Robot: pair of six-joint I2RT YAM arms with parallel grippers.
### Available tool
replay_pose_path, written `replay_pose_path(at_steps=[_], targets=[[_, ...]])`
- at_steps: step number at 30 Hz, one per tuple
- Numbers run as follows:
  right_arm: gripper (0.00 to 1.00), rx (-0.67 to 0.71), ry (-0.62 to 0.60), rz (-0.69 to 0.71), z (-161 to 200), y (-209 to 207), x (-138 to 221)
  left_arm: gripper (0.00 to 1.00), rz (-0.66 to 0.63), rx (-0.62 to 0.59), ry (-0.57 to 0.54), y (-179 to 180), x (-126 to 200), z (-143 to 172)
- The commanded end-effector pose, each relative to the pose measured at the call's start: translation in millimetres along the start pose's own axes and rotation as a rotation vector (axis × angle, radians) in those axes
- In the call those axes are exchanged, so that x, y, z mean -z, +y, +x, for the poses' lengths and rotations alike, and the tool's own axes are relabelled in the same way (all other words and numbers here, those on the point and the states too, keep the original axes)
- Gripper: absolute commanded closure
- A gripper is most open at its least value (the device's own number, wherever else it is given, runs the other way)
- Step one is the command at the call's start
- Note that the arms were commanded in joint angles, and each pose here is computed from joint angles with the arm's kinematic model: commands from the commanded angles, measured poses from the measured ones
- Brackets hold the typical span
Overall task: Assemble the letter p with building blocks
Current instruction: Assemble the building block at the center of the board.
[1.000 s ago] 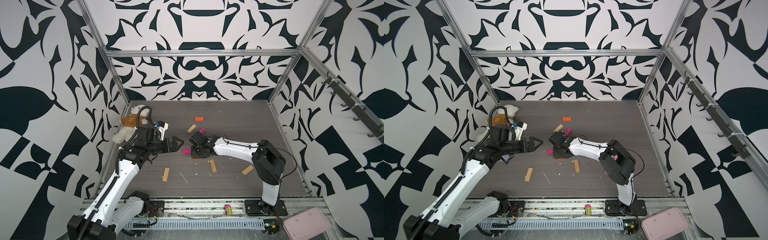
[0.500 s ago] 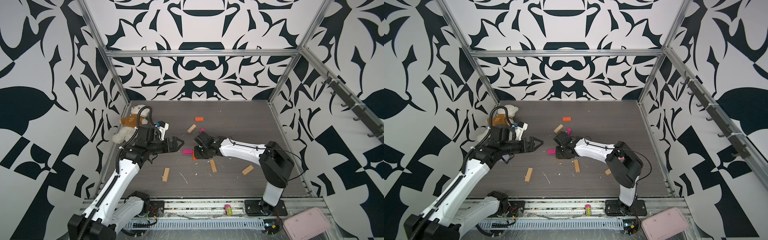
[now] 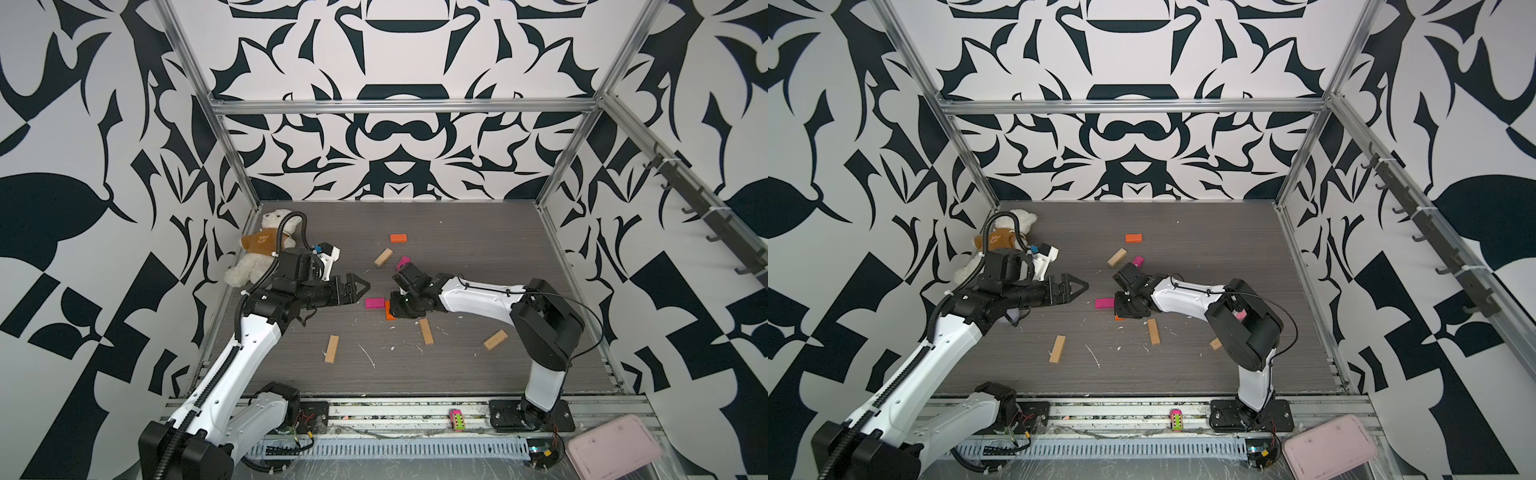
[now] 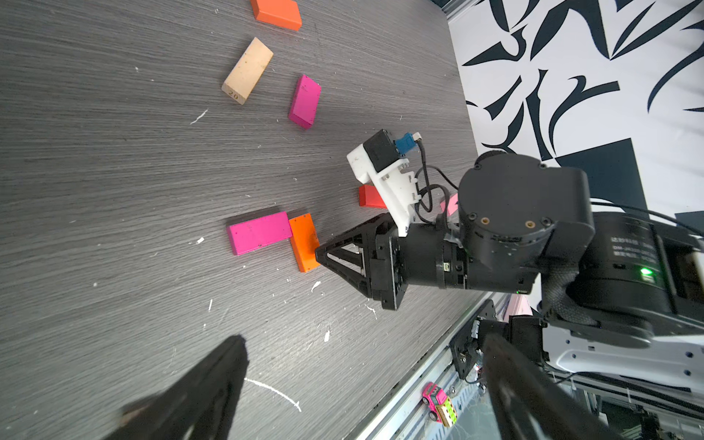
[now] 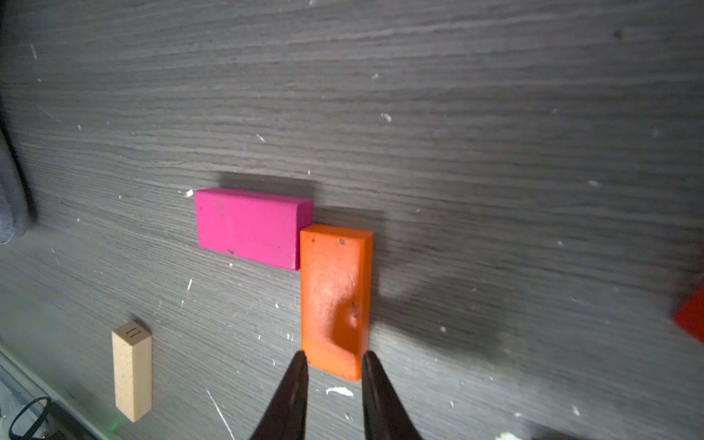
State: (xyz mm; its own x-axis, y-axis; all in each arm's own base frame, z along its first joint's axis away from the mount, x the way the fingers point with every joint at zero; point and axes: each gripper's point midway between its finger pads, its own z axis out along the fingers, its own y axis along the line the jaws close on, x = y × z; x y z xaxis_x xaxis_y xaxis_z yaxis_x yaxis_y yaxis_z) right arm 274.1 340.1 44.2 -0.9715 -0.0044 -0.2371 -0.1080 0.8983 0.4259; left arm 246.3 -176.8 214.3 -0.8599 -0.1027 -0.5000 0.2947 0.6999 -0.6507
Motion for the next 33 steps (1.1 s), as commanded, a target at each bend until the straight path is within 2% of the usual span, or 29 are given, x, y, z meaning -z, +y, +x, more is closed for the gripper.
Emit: replay_pose_path(at_steps=[1, 33], targets=[[0.73, -0.01, -0.007, -0.013, -3, 1, 0, 0.01, 0.012, 0.008, 0.015, 2, -3, 4], [0.76, -0.035, 0.001, 0.018, -5, -12, -15, 0.01, 0.016, 0.013, 0.023, 2, -4, 5]])
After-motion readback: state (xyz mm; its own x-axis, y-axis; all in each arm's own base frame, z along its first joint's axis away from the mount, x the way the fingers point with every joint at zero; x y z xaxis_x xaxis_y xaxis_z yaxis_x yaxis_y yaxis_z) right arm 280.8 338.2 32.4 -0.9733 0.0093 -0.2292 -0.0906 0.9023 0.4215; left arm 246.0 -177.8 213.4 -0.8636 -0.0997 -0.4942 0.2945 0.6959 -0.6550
